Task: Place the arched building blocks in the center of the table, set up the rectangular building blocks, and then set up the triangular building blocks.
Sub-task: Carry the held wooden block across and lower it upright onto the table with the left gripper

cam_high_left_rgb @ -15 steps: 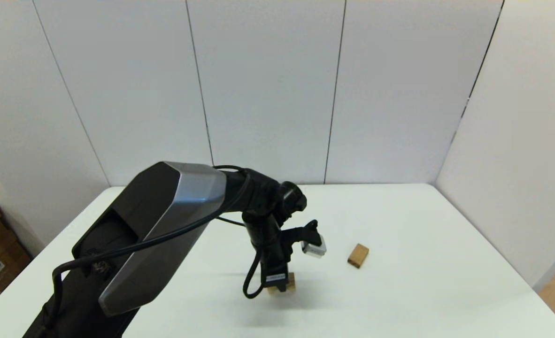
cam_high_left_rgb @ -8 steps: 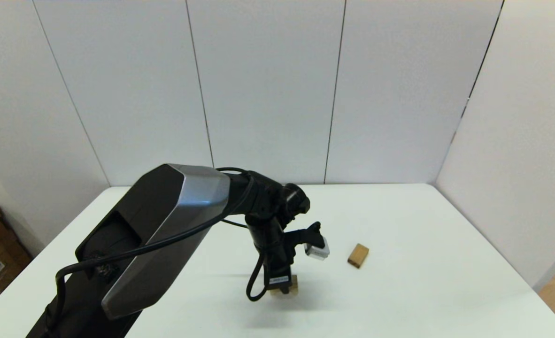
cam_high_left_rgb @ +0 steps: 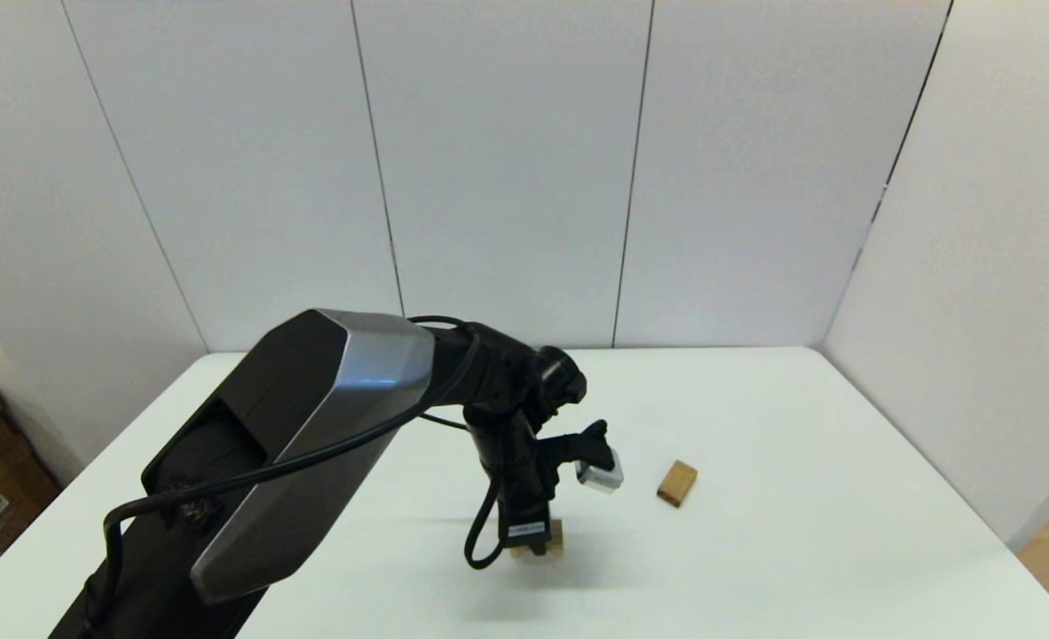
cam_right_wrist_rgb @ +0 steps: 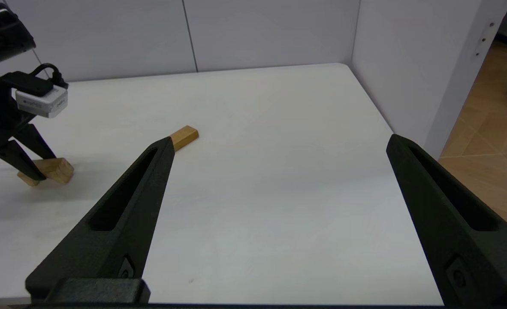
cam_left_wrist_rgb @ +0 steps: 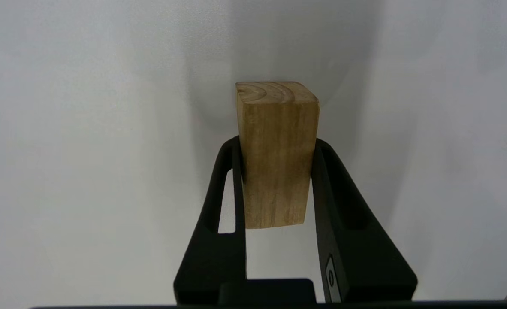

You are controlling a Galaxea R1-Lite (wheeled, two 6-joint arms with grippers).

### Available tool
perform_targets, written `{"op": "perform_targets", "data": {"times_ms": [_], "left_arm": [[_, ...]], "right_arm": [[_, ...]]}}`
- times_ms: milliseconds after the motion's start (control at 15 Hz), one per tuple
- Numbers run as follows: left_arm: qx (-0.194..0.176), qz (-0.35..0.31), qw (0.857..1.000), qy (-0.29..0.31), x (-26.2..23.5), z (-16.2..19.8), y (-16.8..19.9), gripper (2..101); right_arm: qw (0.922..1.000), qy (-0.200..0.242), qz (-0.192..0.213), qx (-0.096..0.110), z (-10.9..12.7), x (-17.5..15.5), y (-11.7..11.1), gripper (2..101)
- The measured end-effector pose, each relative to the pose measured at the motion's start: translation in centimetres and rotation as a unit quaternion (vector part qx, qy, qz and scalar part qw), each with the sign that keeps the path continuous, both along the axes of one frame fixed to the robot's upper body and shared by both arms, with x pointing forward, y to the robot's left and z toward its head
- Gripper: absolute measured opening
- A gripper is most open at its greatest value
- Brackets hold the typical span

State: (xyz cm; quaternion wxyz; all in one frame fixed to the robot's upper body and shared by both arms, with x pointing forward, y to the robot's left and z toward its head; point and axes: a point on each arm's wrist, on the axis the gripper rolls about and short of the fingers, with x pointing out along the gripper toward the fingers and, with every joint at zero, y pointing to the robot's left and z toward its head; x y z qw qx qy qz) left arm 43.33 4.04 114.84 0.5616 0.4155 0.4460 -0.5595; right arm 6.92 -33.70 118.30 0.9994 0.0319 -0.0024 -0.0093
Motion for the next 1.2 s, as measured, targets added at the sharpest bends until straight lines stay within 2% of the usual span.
{"op": "perform_targets", "data": {"times_ms": [600,667,933,1200], "left_arm": [[0.003,0.000,1.000,-0.002,-0.07,0.22,0.04,26.3],[0.003,0.000,1.000,-0.003,-0.06,0.22,0.05,29.8],[0.003,0.002,1.000,0.000,-0.05,0.21,0.11,56.7],[0.001,0.010,1.000,-0.002,0.06,0.52,0.25,73.5]], "right_arm": [[1.0000,0.000,0.000,0.000,0.00,0.00,0.00,98.0],[1.0000,0.000,0.000,0.000,0.01,0.00,0.00,98.0],[1.0000,0.000,0.000,0.000,0.00,0.00,0.00,98.0],[1.0000,0.000,0.000,0.000,0.00,0.00,0.00,98.0]]}}
